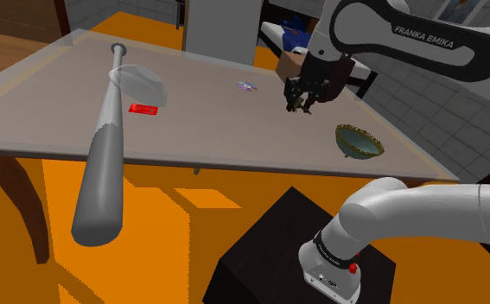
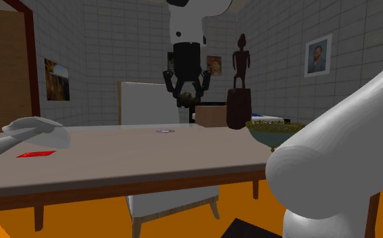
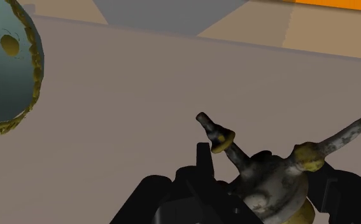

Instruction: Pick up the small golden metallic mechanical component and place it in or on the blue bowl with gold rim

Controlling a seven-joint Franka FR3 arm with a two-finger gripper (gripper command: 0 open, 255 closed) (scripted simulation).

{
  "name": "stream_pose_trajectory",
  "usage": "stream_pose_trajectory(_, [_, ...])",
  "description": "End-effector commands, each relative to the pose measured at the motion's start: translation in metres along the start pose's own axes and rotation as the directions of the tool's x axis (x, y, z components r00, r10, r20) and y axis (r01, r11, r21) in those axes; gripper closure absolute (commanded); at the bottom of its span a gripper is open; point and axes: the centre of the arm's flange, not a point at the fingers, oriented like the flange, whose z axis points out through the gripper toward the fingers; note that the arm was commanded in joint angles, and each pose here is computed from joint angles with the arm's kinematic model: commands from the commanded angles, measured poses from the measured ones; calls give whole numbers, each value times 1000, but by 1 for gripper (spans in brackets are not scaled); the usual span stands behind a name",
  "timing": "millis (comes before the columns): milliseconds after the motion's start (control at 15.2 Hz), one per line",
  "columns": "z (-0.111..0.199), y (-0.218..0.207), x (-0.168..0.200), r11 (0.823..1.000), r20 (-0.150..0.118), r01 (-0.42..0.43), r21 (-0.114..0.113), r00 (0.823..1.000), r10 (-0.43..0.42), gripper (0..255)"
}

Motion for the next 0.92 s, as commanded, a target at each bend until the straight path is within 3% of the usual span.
stream_pose_trajectory(0, [-11, 0, 2, 1000, 0, 0, 0, 1000, 0, 255])
stream_pose_trajectory(198, [-23, 1, 3, 1000, 0, 0, 0, 1000, 0, 255])
stream_pose_trajectory(858, [-12, 131, -17, 1000, 0, 0, 0, 1000, 0, 255])
